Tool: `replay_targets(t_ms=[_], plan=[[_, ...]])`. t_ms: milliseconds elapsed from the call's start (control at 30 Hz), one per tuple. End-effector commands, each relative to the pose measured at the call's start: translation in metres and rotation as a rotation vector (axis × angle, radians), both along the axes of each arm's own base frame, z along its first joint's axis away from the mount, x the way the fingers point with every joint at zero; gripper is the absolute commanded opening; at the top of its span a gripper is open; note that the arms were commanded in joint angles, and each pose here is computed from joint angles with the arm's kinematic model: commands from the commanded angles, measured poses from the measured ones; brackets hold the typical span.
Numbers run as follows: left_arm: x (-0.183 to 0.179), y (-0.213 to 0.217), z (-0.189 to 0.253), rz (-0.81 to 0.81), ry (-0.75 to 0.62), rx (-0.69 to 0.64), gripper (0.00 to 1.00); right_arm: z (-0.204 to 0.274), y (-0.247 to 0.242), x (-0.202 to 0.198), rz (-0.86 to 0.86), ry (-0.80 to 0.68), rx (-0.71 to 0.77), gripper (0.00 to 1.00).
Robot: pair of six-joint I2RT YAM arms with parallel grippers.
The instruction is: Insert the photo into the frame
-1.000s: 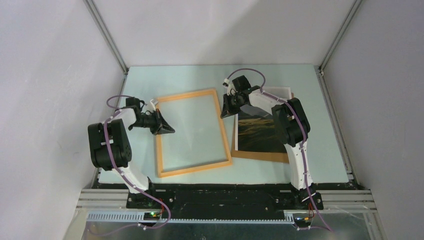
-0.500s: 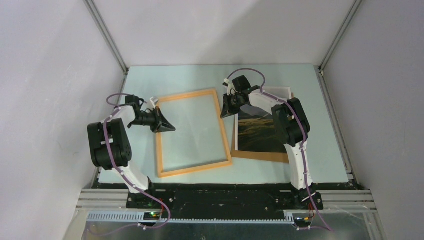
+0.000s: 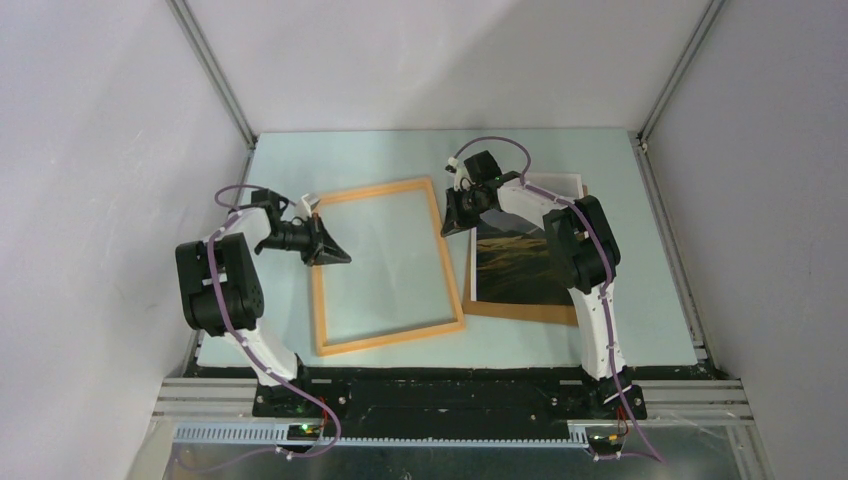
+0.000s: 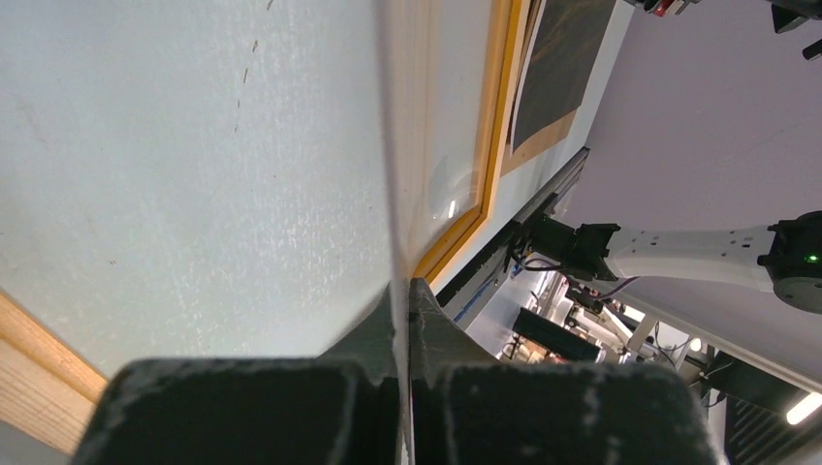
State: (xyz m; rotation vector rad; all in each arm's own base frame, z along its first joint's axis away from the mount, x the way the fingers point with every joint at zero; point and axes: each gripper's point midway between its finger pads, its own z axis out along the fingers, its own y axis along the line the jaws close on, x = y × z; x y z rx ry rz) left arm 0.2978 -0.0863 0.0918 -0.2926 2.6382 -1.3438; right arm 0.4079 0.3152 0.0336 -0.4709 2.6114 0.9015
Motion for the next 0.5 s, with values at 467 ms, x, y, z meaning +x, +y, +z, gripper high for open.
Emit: replay_targets(t_ms=[467], plan=[[-0.0154, -0.0164, 0.0177, -0.066, 0.001, -0.065, 0.00, -0.0380, 0.0014, -0.0256, 0.051, 0.037, -0.117, 0.11]])
